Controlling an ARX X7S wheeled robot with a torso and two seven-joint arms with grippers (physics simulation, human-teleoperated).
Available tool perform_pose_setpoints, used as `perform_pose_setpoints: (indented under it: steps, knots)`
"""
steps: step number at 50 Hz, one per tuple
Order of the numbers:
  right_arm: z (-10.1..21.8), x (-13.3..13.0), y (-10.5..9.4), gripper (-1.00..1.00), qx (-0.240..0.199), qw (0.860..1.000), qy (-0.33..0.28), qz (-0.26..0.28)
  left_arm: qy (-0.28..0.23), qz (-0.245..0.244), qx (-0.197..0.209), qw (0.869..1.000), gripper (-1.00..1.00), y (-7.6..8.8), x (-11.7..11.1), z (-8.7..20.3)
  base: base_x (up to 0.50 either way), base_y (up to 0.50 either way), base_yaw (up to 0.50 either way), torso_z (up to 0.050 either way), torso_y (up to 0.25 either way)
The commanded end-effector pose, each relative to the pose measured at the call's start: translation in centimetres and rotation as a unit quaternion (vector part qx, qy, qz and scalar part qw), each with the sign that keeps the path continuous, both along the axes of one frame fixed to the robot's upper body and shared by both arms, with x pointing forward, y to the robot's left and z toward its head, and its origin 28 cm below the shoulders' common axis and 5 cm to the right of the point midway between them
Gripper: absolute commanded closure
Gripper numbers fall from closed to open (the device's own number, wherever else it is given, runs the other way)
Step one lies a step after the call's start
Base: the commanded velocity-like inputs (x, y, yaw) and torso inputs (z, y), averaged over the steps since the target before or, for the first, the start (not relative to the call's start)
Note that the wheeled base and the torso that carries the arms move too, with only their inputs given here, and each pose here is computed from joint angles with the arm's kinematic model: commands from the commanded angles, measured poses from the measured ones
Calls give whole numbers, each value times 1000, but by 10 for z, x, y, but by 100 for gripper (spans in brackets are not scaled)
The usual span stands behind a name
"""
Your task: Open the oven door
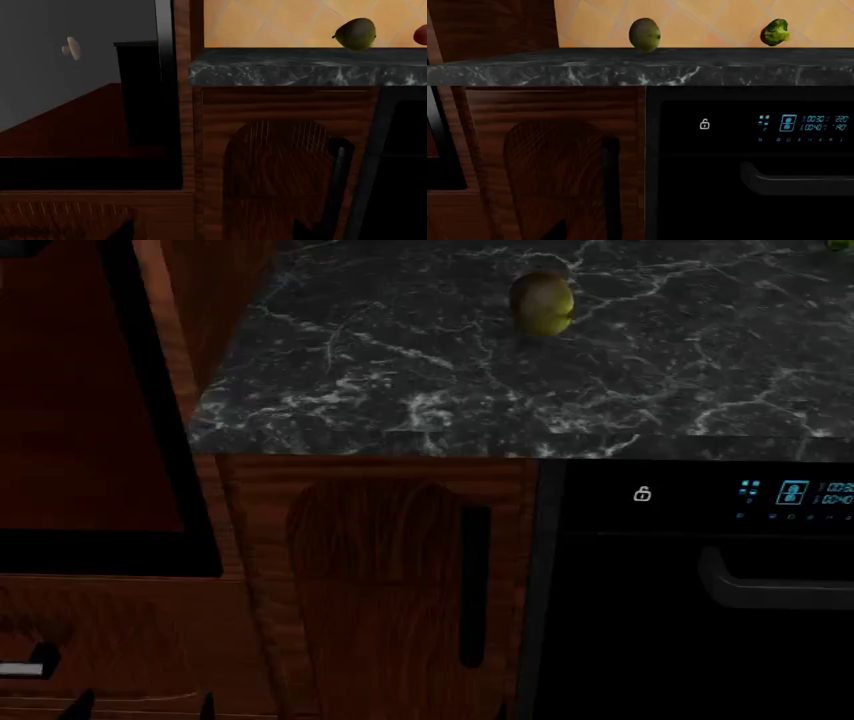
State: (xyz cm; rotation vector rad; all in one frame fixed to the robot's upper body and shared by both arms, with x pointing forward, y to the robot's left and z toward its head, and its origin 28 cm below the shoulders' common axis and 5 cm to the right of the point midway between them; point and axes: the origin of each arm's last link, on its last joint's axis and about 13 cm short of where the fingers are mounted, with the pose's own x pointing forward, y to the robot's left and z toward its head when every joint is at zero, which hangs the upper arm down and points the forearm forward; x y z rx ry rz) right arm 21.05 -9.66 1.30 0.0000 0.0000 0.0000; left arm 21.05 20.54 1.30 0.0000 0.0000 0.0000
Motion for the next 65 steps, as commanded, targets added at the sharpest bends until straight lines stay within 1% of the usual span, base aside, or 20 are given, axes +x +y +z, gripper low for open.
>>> perform_pose_setpoints:
  steps: [1, 3, 13, 17, 39, 42, 49, 65]
  knots:
    - [-1, 1, 0, -100, 0, 1000, 0, 0, 0, 0, 0, 1000, -100, 0, 0, 0, 0, 0, 0, 0, 0]
    - [-1, 1, 0, -100, 1, 1000, 6, -4, 1, -4, 3, 1000, -100, -1, -1, 4, 0, 0, 0, 0, 0]
    - [-2, 1, 1, -100, 6, 1000, 5, -2, 1, -20, -9, 1000, -100, -3, -2, 9, 0, 0, 0, 0, 0]
    - [-3, 1, 1, -100, -3, 1000, 3, 0, 3, -21, -11, 1000, -100, -4, -3, 8, 0, 0, 0, 0, 0]
    - [-3, -1, 1, -100, 8, 1000, 9, -6, 1, -30, -15, 999, -100, -4, -2, 9, 0, 487, 0, 0, 0]
    - [-3, -1, 1, -100, 16, 1000, 11, -6, 2, -30, -16, 999, -100, -4, -2, 9, 0, 76, 0, 0, 0]
    - [-1, -1, 1, -100, 16, 1000, 10, -8, 2, -33, -20, 999, -100, -4, -3, 8, 0, 0, 0, 0, 0]
    - [-2, -2, 0, -100, 17, 1000, 13, -10, 6, -39, -29, 999, -100, -6, -3, 10, 398, 0, 0, 0, 0]
